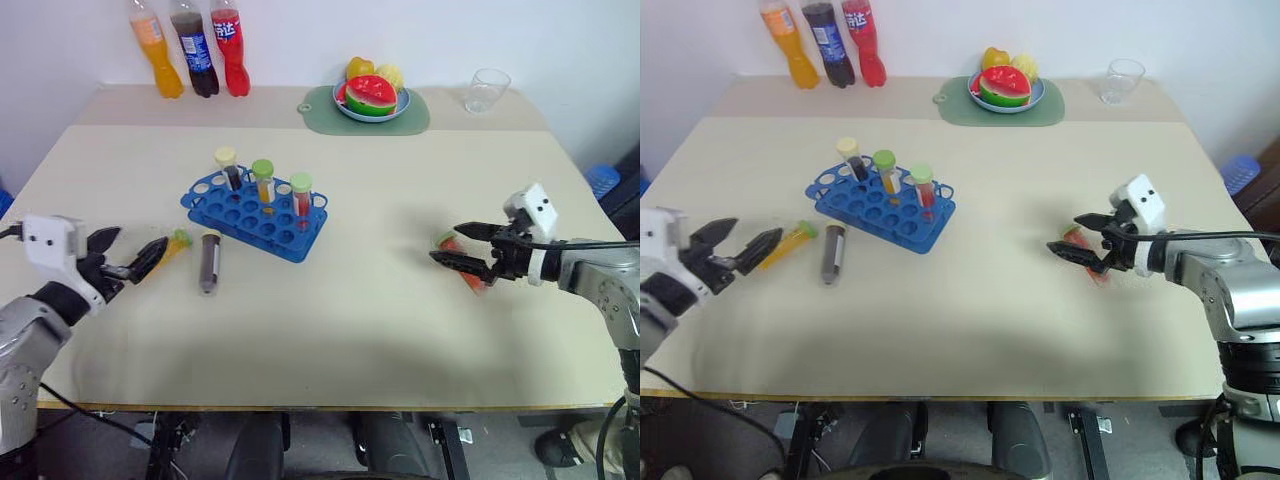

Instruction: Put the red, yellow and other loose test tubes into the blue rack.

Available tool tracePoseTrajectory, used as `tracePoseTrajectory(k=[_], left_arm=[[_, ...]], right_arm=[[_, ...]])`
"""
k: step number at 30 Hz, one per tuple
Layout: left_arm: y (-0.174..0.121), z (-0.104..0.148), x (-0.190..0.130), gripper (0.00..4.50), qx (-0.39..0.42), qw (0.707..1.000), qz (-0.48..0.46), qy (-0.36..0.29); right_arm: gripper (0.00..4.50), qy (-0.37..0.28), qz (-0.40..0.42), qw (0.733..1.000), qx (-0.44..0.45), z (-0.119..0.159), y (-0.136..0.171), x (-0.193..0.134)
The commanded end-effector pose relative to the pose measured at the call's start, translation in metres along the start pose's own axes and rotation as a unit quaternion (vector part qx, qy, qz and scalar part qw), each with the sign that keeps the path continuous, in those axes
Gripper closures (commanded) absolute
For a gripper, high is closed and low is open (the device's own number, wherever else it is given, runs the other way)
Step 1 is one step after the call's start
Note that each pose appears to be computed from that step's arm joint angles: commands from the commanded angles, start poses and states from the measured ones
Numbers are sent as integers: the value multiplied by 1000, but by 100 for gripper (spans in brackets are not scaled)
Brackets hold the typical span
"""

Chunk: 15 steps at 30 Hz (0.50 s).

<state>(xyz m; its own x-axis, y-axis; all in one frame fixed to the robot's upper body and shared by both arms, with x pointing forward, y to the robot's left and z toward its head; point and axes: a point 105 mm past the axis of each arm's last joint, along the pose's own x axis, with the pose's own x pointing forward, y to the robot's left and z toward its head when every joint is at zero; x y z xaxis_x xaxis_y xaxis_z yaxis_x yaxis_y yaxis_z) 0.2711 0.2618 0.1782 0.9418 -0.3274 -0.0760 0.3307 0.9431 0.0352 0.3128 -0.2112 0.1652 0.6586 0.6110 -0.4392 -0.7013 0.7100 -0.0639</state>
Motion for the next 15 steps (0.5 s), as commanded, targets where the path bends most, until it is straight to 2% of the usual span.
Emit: tracePoseTrajectory(k=[1, 7, 11, 15], left_arm=[[-54, 4, 12, 17, 26, 991, -128, -2], [-134, -12, 17, 17, 56, 952, -302, 19], [-153, -16, 16, 17, 68, 937, -342, 18], [-192, -16, 12, 17, 79, 908, -412, -6]], right_arm=[[0, 50, -33, 998, 6, 8, 0, -2], [0, 132, -71, 988, 42, 11, -5, 5], [0, 161, -94, 982, 34, 11, -9, 9], [0, 208, -160, 963, 69, 9, -38, 13]])
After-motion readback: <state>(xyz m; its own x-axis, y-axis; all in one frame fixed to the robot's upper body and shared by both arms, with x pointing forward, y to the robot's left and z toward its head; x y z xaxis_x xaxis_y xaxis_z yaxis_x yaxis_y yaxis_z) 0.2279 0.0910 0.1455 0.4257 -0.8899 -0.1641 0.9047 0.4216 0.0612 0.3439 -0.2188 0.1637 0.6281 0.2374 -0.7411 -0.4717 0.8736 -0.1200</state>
